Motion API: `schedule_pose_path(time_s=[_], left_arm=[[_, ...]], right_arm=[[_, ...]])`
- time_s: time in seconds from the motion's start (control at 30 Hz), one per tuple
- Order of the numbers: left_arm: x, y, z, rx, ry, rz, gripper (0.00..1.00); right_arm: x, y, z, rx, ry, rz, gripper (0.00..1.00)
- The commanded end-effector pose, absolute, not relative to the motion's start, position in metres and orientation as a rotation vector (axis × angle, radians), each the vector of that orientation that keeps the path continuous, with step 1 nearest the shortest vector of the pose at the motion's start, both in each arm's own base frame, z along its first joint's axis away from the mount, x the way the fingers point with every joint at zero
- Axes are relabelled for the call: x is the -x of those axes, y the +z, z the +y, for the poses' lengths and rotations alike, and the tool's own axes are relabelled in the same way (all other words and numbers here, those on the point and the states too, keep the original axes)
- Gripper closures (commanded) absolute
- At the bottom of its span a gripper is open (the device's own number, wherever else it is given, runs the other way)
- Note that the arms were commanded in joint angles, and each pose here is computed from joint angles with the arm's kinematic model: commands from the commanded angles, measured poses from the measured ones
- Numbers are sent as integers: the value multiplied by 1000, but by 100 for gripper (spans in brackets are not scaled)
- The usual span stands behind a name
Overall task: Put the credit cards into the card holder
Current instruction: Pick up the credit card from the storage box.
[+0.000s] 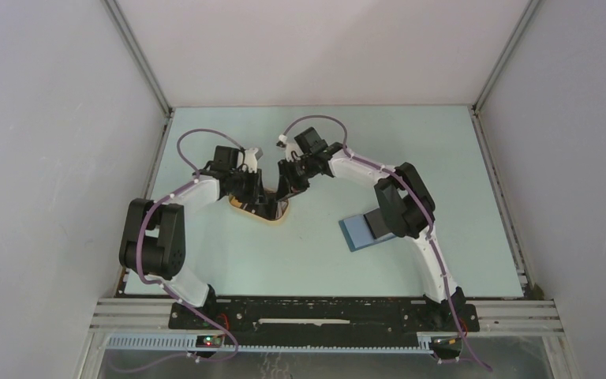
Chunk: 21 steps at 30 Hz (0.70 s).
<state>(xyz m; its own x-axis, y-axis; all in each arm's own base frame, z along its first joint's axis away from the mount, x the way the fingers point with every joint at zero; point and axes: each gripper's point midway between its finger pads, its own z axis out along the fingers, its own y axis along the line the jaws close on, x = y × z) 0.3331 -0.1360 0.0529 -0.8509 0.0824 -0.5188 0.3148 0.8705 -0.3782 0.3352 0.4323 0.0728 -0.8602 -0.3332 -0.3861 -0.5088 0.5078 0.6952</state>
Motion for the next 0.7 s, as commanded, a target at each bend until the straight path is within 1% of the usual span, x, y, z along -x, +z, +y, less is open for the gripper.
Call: schedule_pose_path(time_s=[0.0,0.27,0.3,0.37,0.43,0.5,0.67], left_arm=[[-343,64,-141,-293,-667,2503,75],[-342,64,-141,-295,-676,2503,75],[-343,65,-141,-295,-679,2501,75],[-342,64,-141,-295,-677,2502,75],[-343,65,-140,-286,-675,2497,75],[-343,66,-139,-276,-670,2485,73],[-347,82,-131,-225,-634,2417,61]], right_arm=[[-338,82,442,691,1312,2537,71],[-343,77,443,640,1327,2558,72],[-343,76,443,638,1329,2559,76],[-343,79,442,637,1332,2553,86],[-345,81,440,636,1328,2549,92],[-346,84,437,636,1329,2540,96],[-346,97,428,635,1362,2509,99]])
